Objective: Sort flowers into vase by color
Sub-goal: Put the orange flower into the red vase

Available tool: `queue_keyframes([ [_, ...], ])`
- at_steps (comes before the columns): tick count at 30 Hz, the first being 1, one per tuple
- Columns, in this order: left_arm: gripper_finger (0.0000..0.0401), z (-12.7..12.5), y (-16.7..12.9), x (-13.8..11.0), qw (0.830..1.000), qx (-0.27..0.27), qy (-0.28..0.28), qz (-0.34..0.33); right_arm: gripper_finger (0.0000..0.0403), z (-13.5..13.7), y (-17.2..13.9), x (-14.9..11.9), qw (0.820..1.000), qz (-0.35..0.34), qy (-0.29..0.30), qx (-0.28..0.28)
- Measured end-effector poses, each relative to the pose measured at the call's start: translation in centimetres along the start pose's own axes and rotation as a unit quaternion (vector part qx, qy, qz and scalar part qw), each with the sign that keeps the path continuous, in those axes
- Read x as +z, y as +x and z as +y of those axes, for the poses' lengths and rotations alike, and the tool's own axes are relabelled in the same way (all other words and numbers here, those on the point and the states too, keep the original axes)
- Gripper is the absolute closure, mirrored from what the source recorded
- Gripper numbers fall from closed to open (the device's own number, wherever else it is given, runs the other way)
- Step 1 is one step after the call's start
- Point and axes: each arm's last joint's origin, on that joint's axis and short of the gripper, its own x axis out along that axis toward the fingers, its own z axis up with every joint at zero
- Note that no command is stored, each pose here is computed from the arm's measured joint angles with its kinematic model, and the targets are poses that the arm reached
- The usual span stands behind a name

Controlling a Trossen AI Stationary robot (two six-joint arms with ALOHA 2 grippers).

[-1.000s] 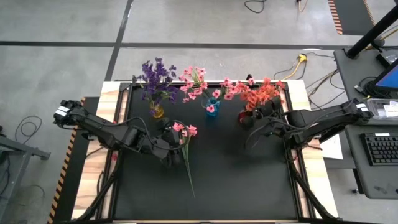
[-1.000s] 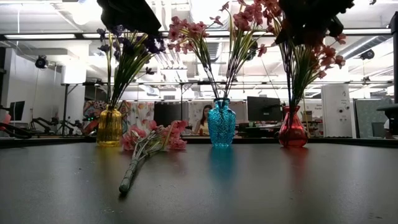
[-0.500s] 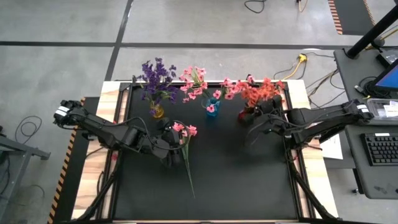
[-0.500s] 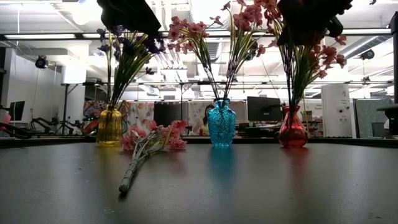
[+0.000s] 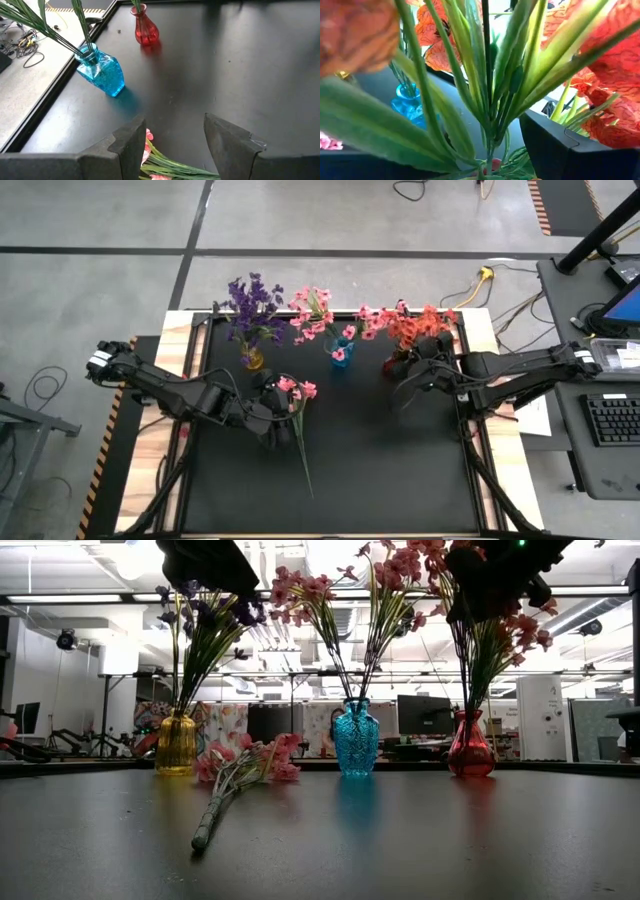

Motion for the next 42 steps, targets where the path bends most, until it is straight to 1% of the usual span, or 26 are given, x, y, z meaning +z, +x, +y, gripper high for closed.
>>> queue_keyframes([
  [5,0.0215,0.0,0.0,0.0,1.0,0.0,0.0,0.0,0.0209,-0.1,0.2,0.1,1.0,0.002,0.002,-0.003],
  [8,0.0215,-0.2,0.2,0.0,1.0,-0.013,0.0,0.002,0.0209,-0.1,0.2,0.1,1.0,0.003,-0.008,-0.002],
  [12,0.0215,-1.3,1.3,0.2,0.999,-0.026,0.023,-0.014,0.0201,-0.1,0.1,0.2,1.0,0.007,-0.014,0.005],
  [17,0.0215,-2.4,2.7,0.2,0.998,-0.028,0.055,-0.023,0.0163,-0.2,-0.1,0.6,1.0,0.012,-0.014,0.01],
  [22,0.0215,-3.0,3.2,0.8,0.997,-0.032,0.051,-0.039,0.0114,-0.5,-0.5,0.9,0.999,0.028,-0.008,0.015],
  [27,0.0215,-3.4,3.4,1.4,0.995,-0.038,0.056,-0.072,0.0085,-0.5,-1.0,1.8,0.998,0.042,0.001,0.04],
  [30,0.0215,-3.4,3.4,1.6,0.995,-0.04,0.055,-0.08,0.0079,-0.5,-1.3,2.4,0.997,0.048,0.004,0.055],
  [37,0.0215,-3.7,3.6,1.9,0.993,-0.044,0.04,-0.1,0.0083,-1.3,-2.4,3.8,0.996,0.067,0.005,0.053],
  [42,0.0211,-4.0,4.2,2.6,0.99,-0.047,0.018,-0.135,0.0085,-2.2,-3.5,5.0,0.993,0.094,0.016,0.066],
])
